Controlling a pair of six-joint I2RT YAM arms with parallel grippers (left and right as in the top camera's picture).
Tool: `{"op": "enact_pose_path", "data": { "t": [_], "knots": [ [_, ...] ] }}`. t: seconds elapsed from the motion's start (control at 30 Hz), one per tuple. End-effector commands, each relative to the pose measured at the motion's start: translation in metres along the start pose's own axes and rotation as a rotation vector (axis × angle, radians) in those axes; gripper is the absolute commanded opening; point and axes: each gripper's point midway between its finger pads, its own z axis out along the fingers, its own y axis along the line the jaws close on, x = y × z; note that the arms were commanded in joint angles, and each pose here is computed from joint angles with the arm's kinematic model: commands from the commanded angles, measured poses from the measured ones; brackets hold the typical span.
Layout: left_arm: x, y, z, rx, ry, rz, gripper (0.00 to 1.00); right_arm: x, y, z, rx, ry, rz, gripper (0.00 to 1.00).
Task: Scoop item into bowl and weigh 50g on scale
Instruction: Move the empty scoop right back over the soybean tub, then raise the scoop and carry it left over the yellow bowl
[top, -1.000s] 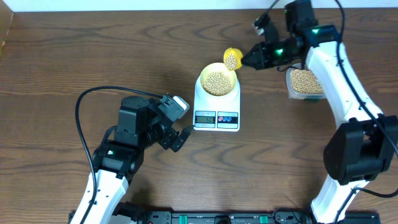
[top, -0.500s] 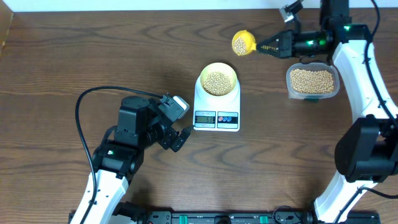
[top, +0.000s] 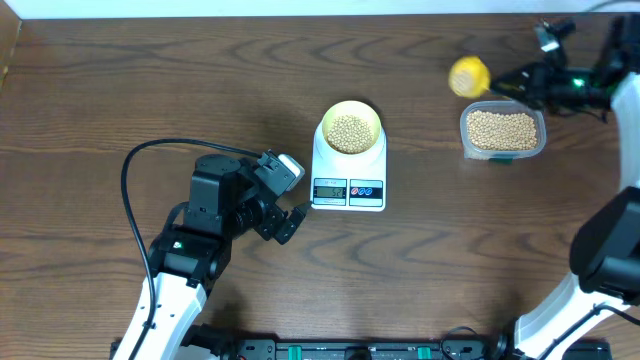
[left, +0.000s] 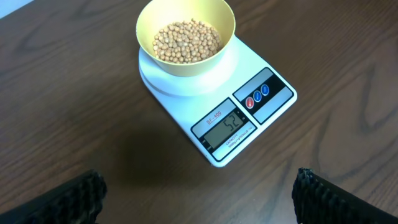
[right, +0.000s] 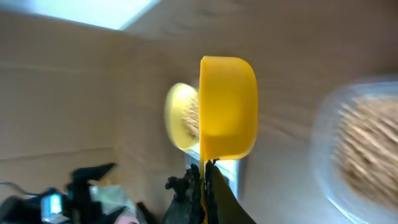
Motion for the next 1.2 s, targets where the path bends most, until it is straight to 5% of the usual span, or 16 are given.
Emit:
{"op": "enact_pose_path", "data": {
  "t": [0.0,0.37,0.93,1.17],
  "knots": [
    [-0.006,0.000,-0.003,0.002,-0.019,0.006,0.98,0.009,-0.027,-0.030,0.223,0.008,-0.065,0.01],
    [-0.006,0.000,-0.003,0.003,-0.020,0.006,0.98,0.033,-0.069,-0.039,0.545,0.136,-0.042,0.01],
    [-0.006,0.000,-0.003,0.002,-0.020,0.006,0.98,0.025,-0.057,-0.013,1.245,0.246,-0.398,0.01],
    [-0.006,0.000,-0.003,0.002,-0.020,0.006,0.98,0.022,-0.042,-0.003,1.264,0.221,-0.444,0.01]
  ]
}}
